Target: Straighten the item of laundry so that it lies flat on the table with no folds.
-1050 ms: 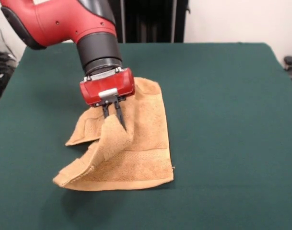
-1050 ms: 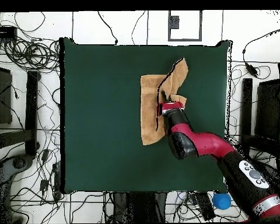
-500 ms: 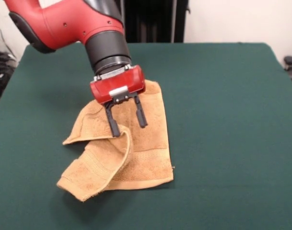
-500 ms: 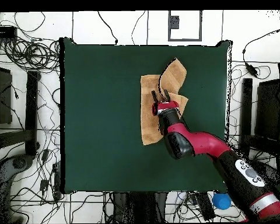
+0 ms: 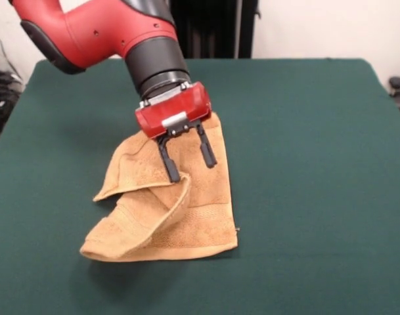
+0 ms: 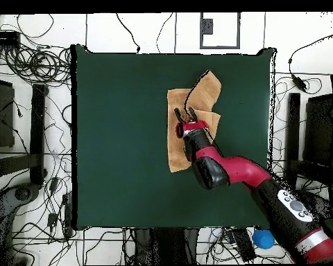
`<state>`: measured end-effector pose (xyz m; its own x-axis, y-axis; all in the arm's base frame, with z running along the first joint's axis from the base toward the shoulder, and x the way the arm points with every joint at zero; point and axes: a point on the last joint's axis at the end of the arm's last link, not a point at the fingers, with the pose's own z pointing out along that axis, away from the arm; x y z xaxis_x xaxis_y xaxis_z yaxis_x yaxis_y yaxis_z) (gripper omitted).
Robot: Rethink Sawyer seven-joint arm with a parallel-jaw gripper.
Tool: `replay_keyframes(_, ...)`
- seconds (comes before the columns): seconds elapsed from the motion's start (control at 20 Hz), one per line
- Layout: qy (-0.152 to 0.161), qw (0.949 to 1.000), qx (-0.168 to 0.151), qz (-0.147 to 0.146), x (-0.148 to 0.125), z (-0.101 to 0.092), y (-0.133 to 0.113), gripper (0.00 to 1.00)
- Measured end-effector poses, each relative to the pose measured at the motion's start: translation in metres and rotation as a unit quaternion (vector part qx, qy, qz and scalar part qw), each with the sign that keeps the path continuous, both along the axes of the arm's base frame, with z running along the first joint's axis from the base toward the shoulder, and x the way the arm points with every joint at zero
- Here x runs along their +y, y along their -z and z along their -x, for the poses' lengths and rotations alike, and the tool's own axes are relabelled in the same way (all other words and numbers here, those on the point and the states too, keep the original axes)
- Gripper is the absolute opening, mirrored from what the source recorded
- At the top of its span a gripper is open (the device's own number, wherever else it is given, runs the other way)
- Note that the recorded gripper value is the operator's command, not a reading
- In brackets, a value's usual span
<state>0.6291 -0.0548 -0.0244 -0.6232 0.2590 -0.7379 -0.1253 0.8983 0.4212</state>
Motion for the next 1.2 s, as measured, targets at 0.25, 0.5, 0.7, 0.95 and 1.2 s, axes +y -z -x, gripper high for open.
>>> replay_keyframes(0.25, -0.005, 0.9992, 0.034, -0.022, -0.006, 0.007, 0.0, 1.0)
replay_keyframes(0.5, -0.014, 0.9956, 0.082, -0.043, -0.008, 0.015, -0.002, 1.0)
replay_keyframes(0.7, -0.02, 0.9933, 0.101, -0.054, -0.006, 0.018, -0.005, 1.0)
replay_keyframes(0.95, -0.027, 0.9901, 0.122, -0.064, -0.005, 0.023, -0.009, 1.0)
replay_keyframes(1.2, -0.032, 0.9888, 0.128, -0.069, -0.004, 0.022, -0.012, 1.0)
